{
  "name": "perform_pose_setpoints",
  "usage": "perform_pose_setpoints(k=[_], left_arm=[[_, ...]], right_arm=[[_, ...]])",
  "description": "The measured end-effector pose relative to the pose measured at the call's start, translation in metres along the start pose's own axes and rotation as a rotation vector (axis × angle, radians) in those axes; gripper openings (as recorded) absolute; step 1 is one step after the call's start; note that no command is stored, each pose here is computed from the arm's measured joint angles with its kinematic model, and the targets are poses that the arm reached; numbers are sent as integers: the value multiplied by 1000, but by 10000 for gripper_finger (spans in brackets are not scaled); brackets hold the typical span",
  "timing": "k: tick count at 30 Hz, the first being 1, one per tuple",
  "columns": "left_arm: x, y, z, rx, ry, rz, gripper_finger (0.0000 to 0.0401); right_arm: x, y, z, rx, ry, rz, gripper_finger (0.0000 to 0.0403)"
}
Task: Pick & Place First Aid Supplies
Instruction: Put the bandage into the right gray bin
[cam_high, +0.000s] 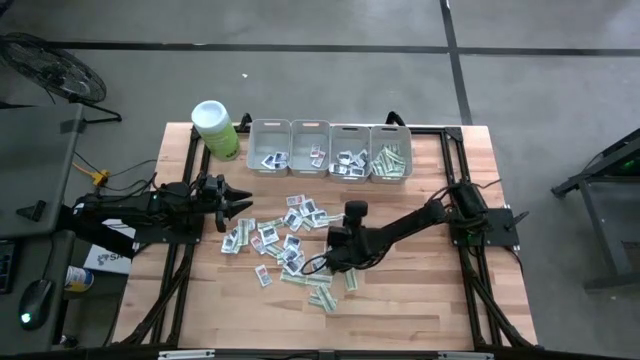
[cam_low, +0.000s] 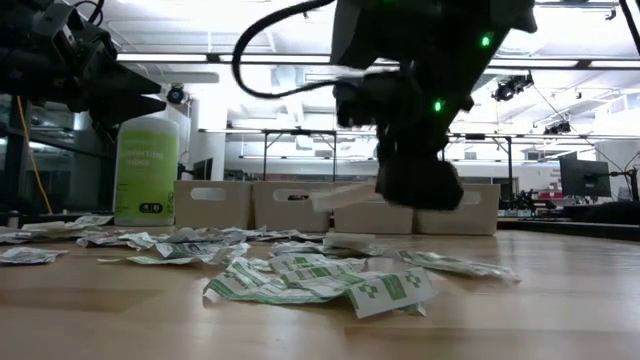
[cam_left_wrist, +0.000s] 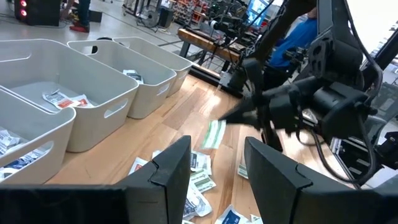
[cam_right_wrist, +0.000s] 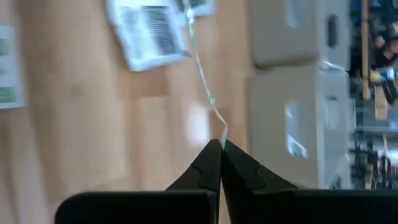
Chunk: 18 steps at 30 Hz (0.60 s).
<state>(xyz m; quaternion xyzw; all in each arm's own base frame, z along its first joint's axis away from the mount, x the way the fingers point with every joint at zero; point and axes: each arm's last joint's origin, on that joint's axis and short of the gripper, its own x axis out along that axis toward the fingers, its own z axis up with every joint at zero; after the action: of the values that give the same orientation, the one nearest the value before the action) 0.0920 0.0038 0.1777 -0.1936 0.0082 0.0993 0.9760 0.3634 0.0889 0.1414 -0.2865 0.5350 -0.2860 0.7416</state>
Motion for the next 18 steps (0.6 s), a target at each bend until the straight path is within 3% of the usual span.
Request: perform_pose_setpoints(k=[10, 18], left_arm=[[0, 0, 0, 0, 0, -1, 150], [0, 0, 0, 0, 0, 0, 150]], right_arm=[[-25, -52, -15, 156, 69, -77, 0], [-26, -97, -35, 252, 212, -150, 0]])
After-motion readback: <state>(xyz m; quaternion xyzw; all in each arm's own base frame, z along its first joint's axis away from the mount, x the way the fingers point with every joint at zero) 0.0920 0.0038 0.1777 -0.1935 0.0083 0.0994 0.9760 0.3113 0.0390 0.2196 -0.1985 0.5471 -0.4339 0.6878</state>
